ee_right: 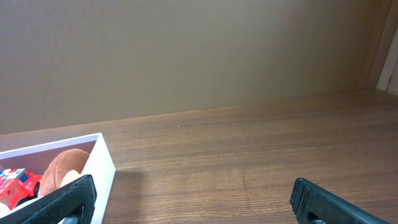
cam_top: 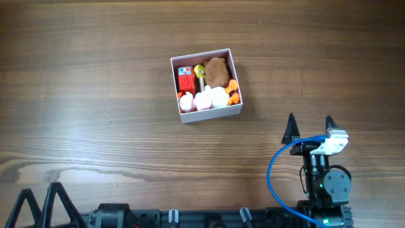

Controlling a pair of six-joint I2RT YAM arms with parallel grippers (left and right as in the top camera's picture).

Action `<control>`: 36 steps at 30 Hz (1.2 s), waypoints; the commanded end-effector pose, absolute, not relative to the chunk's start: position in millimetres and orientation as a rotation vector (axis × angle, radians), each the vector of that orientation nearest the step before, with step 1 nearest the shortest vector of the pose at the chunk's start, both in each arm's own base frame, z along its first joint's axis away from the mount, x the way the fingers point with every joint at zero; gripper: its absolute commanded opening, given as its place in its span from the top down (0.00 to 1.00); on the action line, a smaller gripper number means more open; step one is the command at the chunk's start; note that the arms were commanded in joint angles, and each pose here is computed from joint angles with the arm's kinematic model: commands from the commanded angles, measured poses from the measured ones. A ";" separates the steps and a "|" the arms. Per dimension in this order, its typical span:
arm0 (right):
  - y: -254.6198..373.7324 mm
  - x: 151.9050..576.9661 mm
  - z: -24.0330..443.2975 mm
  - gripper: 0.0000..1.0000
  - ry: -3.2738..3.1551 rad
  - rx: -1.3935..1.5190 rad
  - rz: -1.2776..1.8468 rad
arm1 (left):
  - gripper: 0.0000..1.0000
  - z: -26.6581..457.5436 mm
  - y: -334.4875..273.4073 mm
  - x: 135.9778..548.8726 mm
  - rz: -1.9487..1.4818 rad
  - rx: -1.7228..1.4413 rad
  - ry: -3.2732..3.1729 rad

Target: Pack container

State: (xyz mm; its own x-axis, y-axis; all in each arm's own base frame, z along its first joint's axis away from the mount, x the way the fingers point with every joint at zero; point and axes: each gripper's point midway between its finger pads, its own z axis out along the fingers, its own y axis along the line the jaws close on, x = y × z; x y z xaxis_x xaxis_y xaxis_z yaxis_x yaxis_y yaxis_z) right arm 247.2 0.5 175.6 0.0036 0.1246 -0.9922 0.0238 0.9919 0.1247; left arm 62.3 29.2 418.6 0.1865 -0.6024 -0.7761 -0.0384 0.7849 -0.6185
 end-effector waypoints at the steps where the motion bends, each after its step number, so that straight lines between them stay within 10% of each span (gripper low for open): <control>1: 2.0 246.9 177.9 0.00 1.556 0.095 0.075 | 0.00 412.0 27.1 53.2 -0.439 -0.556 1.327; 12: 2.0 246.9 177.9 0.01 1.556 0.094 0.075 | 0.00 375.4 31.5 63.6 -0.397 -0.596 1.393; 23: 2.0 246.9 177.9 0.00 1.556 0.095 0.075 | 0.00 270.7 29.2 207.0 -0.376 -0.616 1.396; 36: 2.0 246.9 177.9 0.00 1.556 0.095 0.075 | 0.00 189.3 26.0 241.0 -0.369 -0.619 1.445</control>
State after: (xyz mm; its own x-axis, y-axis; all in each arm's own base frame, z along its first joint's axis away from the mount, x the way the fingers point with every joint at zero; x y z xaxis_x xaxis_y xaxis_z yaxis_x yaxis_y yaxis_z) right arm 247.3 0.5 175.4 0.0032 0.1246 -0.9922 0.0238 0.9919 0.1246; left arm 238.6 27.3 200.4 0.1226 -0.5962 -0.7934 -0.1265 0.7836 -0.6083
